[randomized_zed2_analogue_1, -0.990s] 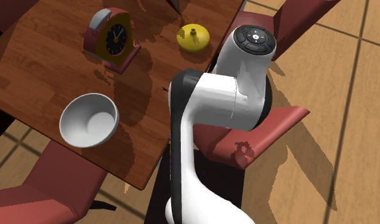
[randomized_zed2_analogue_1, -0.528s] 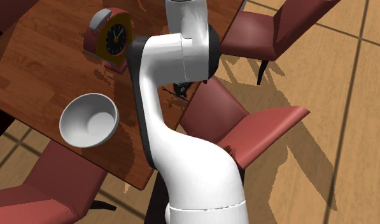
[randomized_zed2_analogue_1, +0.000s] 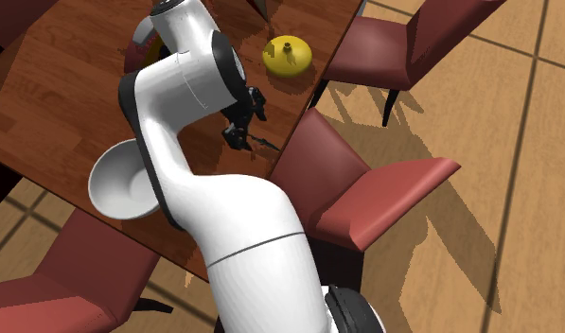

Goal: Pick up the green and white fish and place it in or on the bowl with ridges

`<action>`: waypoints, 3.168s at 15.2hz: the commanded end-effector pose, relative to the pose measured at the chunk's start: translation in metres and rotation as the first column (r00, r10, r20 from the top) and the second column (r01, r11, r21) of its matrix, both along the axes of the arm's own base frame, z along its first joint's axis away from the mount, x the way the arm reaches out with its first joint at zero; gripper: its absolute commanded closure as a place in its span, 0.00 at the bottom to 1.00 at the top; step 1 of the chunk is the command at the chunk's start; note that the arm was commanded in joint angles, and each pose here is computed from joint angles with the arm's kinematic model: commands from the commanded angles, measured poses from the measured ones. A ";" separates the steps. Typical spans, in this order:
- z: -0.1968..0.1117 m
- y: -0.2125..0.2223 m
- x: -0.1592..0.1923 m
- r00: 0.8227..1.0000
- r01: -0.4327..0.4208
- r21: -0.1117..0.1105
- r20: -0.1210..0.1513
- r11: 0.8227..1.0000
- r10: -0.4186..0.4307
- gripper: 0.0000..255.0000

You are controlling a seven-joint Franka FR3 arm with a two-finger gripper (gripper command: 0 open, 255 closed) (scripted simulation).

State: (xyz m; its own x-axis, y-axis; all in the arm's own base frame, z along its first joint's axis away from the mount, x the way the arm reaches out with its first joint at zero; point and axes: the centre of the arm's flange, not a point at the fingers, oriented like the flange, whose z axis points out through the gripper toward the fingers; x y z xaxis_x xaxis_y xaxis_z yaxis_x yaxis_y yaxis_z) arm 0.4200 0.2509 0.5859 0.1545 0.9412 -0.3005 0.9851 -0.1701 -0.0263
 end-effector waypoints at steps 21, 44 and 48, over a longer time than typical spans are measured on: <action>-0.035 -0.007 -0.003 1.000 -0.025 -0.007 -0.006 1.000 0.025 1.00; 0.070 -0.006 -0.004 1.000 -0.025 -0.007 -0.006 1.000 0.025 1.00; 0.091 -0.006 -0.004 1.000 -0.025 -0.007 -0.006 1.000 0.025 1.00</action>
State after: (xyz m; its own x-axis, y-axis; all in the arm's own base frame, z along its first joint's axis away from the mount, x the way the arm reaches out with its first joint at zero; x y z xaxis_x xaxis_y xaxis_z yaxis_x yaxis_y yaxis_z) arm 0.4165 0.2448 0.6711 0.1293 0.9426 -0.3080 0.9889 -0.1457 -0.0307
